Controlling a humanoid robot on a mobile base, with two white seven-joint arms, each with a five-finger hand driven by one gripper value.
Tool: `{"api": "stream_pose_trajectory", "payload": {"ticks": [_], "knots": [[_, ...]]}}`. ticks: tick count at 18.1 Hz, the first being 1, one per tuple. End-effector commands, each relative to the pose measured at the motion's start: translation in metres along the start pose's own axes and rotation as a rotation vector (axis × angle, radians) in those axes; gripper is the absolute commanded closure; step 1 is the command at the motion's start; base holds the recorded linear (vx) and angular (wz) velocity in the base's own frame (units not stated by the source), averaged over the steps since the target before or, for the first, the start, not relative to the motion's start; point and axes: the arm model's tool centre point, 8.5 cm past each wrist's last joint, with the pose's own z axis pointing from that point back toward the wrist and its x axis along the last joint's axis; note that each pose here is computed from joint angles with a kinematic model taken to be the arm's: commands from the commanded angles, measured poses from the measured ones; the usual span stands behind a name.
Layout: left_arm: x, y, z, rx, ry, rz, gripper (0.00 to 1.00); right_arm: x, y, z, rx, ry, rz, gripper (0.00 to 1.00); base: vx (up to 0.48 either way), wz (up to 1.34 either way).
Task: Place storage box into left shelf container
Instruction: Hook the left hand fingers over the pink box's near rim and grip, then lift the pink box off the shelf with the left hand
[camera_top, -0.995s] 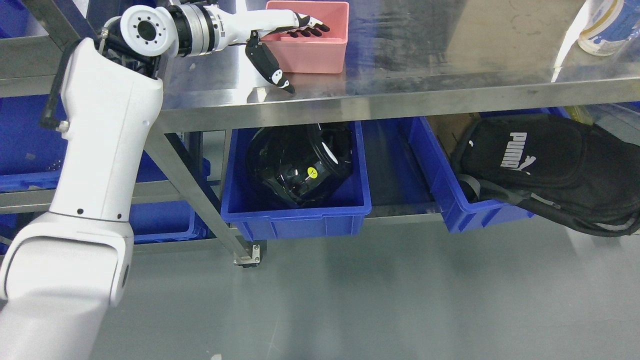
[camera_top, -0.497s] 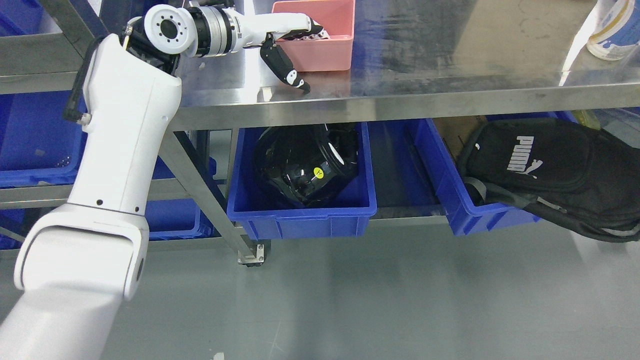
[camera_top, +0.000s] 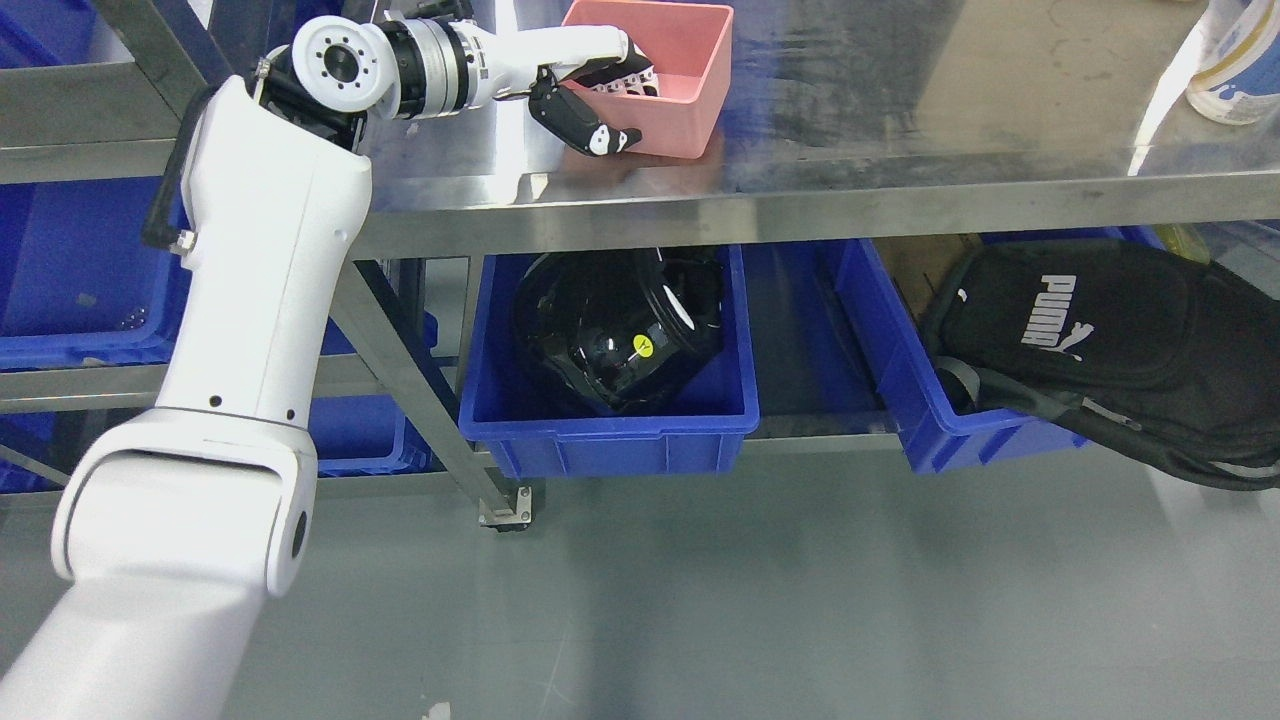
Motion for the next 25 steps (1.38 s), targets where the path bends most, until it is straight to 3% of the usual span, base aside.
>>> {"api": "stream_pose_trajectory", "payload": {"ticks": [1,8,14,21,25], "knots": [[-0.008,0.031,0.033,0.169,-0.090,0.069,1.00,0.018,-0.011,-0.001,-0.017,-0.037,0.000,0.01,0.000,0.00],[-0.001,0.051,0.069,0.330,-0.185,0.002,1.00,0.018,-0.011,-0.001,-0.017,-0.037,0.000,0.01,0.001,-0.02],[0.026,0.056,0.094,0.400,-0.231,-0.162,0.99,0.018,-0.011,-0.001,-0.017,-0.037,0.000,0.01,0.000,0.00],[0.044,0.019,0.131,0.486,-0.263,-0.280,1.00,0.018,-0.011,-0.001,-0.017,-0.037,0.000,0.01,-0.002,0.00],[0.043,-0.020,0.118,0.432,-0.263,-0.302,1.00,0.018,-0.011,-0.001,-0.017,-0.037,0.000,0.01,-0.101,0.00]]}}
